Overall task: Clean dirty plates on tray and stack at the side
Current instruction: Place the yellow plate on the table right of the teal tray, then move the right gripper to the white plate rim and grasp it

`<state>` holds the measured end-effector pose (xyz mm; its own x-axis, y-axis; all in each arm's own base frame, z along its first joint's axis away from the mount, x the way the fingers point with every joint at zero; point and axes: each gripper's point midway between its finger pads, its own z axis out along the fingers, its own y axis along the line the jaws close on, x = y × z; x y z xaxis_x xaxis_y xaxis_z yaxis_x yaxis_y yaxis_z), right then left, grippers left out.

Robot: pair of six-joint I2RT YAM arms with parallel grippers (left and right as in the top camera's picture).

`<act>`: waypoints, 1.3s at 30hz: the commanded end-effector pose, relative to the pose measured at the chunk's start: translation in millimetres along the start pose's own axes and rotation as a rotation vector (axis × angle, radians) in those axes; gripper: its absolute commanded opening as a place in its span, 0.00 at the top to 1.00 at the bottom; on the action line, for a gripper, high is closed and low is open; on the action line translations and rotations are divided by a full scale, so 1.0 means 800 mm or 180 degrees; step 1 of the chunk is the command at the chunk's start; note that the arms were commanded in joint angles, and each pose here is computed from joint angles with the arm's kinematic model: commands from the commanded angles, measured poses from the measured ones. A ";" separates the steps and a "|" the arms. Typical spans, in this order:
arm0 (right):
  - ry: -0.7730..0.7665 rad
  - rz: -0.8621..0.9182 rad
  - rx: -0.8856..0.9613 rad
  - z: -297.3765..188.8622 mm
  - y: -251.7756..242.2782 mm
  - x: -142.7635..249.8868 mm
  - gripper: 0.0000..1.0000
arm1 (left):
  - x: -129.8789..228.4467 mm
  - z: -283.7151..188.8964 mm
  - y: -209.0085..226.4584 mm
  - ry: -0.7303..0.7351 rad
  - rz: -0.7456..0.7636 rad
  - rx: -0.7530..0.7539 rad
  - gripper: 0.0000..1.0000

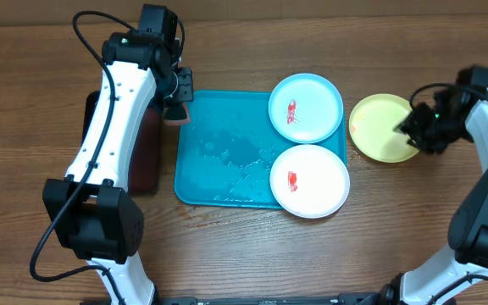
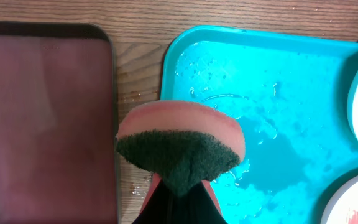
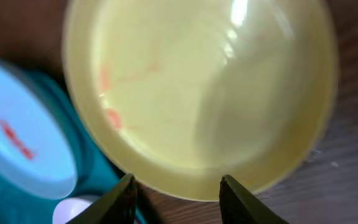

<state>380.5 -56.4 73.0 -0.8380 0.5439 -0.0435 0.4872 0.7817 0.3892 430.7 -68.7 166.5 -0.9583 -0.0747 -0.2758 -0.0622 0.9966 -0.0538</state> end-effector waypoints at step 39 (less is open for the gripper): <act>0.0017 -0.1551 0.0252 0.112 0.070 0.088 0.82 | -0.002 0.001 -0.001 -0.0015 -0.0036 0.0036 0.96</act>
<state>373.5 54.4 10.1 -0.9753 0.1091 -0.1918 0.0554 0.9624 0.2660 433.0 -69.1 167.2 -0.9554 -0.0778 -0.2849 -0.0642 0.9963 -0.0567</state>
